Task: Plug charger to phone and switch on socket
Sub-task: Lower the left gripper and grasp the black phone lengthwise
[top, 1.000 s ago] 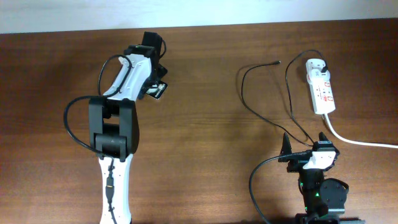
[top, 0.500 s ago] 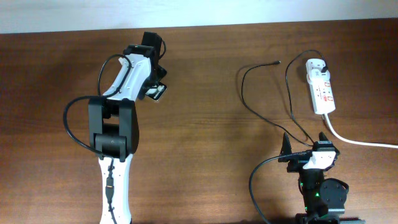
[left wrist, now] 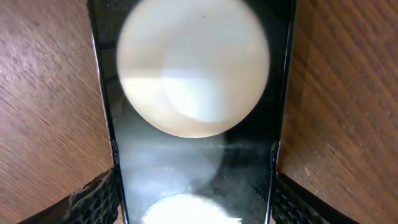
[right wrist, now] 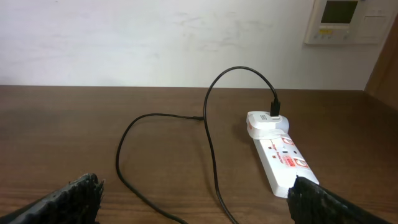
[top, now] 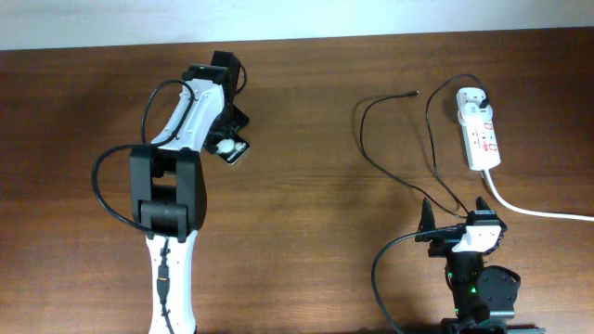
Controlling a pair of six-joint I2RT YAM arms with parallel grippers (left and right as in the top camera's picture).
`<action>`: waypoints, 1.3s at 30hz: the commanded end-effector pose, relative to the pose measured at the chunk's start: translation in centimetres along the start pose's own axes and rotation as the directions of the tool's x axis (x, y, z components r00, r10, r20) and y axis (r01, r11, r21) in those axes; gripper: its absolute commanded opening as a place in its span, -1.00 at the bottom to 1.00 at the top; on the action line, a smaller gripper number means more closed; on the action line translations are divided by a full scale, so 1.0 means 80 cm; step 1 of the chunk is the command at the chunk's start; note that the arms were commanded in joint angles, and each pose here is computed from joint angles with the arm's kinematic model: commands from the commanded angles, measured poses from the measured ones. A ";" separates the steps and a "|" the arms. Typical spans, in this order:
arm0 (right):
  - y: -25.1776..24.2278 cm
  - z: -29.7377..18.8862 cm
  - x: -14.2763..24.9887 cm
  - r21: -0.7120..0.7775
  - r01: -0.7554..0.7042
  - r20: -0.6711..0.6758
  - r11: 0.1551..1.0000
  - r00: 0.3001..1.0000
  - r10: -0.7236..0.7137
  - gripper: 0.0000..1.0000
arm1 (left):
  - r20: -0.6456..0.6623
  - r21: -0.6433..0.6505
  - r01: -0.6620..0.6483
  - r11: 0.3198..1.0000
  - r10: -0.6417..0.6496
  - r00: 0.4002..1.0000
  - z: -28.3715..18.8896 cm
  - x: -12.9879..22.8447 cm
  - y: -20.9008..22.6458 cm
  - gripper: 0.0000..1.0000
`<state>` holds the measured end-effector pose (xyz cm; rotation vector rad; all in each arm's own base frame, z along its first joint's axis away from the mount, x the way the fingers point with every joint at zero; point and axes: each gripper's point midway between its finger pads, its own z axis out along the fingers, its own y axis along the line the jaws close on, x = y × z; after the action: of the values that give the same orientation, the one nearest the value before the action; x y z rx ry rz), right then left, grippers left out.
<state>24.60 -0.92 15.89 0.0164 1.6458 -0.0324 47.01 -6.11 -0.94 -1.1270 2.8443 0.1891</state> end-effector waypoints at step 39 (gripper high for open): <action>0.003 0.000 0.004 -0.011 0.007 -0.003 1.000 1.000 -0.007 0.97 | -0.227 -0.041 -0.109 0.993 0.097 0.969 0.121 0.028 0.041 0.98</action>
<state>24.60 -0.92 15.88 0.0164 1.6458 -0.0324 47.58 -4.98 -1.13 -1.0053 2.9528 0.0136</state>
